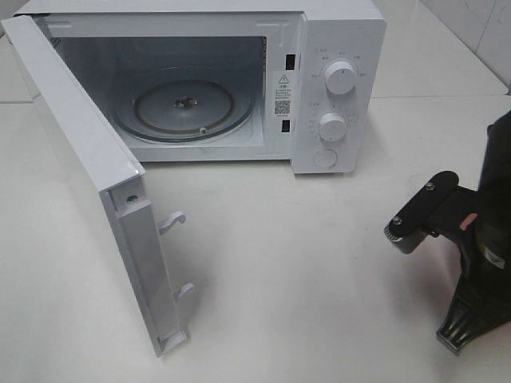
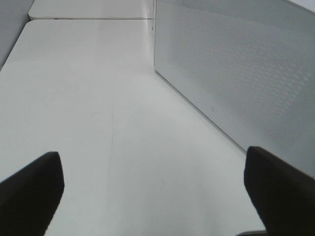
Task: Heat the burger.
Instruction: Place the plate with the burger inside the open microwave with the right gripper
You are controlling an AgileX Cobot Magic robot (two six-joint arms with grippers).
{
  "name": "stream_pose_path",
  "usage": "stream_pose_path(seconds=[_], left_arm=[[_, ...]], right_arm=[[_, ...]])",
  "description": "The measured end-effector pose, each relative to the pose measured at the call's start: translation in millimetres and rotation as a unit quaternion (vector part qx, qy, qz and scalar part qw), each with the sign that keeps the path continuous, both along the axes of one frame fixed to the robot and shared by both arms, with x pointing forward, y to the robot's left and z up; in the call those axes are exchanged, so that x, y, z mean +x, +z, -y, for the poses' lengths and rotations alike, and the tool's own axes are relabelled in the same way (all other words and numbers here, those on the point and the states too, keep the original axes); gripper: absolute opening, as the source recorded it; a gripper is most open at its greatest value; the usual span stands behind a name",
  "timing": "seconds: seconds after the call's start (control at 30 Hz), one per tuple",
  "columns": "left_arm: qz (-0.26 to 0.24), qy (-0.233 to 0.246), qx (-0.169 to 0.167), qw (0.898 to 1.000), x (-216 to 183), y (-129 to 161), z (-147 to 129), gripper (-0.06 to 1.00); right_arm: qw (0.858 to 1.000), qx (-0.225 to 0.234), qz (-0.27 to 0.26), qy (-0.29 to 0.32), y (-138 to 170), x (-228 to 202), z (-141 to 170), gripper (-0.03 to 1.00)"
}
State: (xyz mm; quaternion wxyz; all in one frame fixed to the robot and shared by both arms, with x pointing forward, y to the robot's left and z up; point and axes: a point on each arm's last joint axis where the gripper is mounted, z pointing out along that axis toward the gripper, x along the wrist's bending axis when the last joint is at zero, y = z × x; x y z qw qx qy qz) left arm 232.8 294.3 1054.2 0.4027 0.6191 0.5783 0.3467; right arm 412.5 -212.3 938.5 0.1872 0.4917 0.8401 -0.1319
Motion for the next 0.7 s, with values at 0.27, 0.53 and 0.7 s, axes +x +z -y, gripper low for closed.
stream_pose_path(seconds=[0.27, 0.53, 0.7], left_arm=[[0.0, 0.0, 0.0, 1.0, 0, 0, 0, 0.91], [0.0, 0.0, 0.0, 1.0, 0, 0, 0, 0.91], [0.0, 0.0, 0.0, 1.0, 0, 0, 0, 0.91]], right_arm=[[1.0, 0.009, 0.025, -0.012, 19, -14, 12, 0.04], [0.999, 0.004, 0.032, 0.004, 30, -25, 14, 0.04], [0.995, -0.009, 0.033, 0.091, 33, -34, -1, 0.04]])
